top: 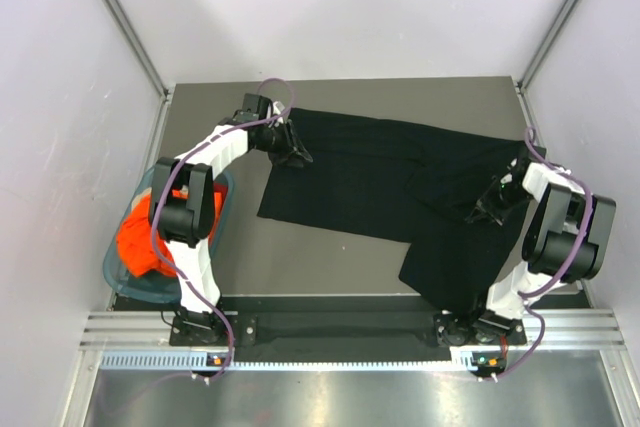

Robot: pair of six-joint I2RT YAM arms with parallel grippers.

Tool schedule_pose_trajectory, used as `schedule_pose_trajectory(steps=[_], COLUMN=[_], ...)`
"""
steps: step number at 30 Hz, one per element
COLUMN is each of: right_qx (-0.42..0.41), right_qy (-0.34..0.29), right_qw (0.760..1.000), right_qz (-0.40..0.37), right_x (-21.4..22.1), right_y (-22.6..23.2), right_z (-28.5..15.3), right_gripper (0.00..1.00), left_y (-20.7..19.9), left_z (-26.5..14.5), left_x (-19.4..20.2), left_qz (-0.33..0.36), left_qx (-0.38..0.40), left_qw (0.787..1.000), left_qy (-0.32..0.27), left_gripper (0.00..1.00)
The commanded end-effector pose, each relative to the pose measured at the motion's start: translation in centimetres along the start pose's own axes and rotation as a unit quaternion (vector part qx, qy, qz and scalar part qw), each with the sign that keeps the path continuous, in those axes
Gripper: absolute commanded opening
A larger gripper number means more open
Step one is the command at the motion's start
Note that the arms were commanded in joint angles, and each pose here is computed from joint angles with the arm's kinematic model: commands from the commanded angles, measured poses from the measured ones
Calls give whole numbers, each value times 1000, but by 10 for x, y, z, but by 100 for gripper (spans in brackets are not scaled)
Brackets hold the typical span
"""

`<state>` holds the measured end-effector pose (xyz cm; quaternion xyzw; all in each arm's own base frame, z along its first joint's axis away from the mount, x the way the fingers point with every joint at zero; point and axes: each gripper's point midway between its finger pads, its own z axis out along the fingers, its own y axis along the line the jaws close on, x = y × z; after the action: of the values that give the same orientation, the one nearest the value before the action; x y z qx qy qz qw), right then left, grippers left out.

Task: Fold and stack the t-shirts
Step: Fold the tshirt

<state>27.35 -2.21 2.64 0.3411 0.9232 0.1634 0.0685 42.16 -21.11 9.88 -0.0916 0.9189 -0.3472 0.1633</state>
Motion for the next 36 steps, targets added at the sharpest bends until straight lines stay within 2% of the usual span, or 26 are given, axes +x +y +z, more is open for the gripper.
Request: schedule_pose_trajectory(steps=[1,14,18,22,24,27,29,30,31,33,36], right_qx=[17,53,61,66,75,74,73,71,65,65,48], right_qy=[-22,-19,-17,-64,-96,-125,-129,-133,-145,-172,-245], right_qw=[1000,998,997,996,992,989,989,988,987,983,968], right_qz=[9,40,39,23,21,26,26,22,17,12,10], right_x=[3,27,26,-2,-17,-32,-32,-35,-43,-59,-106], right_y=[-4,-23,-26,-21,-21,-17,-16,-16,-13,-11,0], right_z=[-24,-25,-24,-41,-54,-69,-73,-73,-73,-74,-77], right_gripper=[0,1,7,14,13,0,0,2,15,32,42], left_y=[-9,-9,-9,-13,-11,-11,-9,-9,-5,2,7], left_z=[-5,-5,-5,-9,-10,-14,-17,-20,-21,-23,-22], left_x=[-8,-9,-10,-24,-28,-39,-50,-54,-60,-71,-93], left_qz=[11,11,14,30,34,45,49,53,52,48,47], left_qx=[18,18,16,11,1,-10,-20,-25,-34,-58,-74], left_qw=[1000,1000,1000,999,999,998,997,996,995,993,989], left_qy=[-16,-18,-17,-34,-34,-48,-64,-70,-79,-96,-120], left_gripper=[41,41,41,41,41,41,41,44,46,51,58])
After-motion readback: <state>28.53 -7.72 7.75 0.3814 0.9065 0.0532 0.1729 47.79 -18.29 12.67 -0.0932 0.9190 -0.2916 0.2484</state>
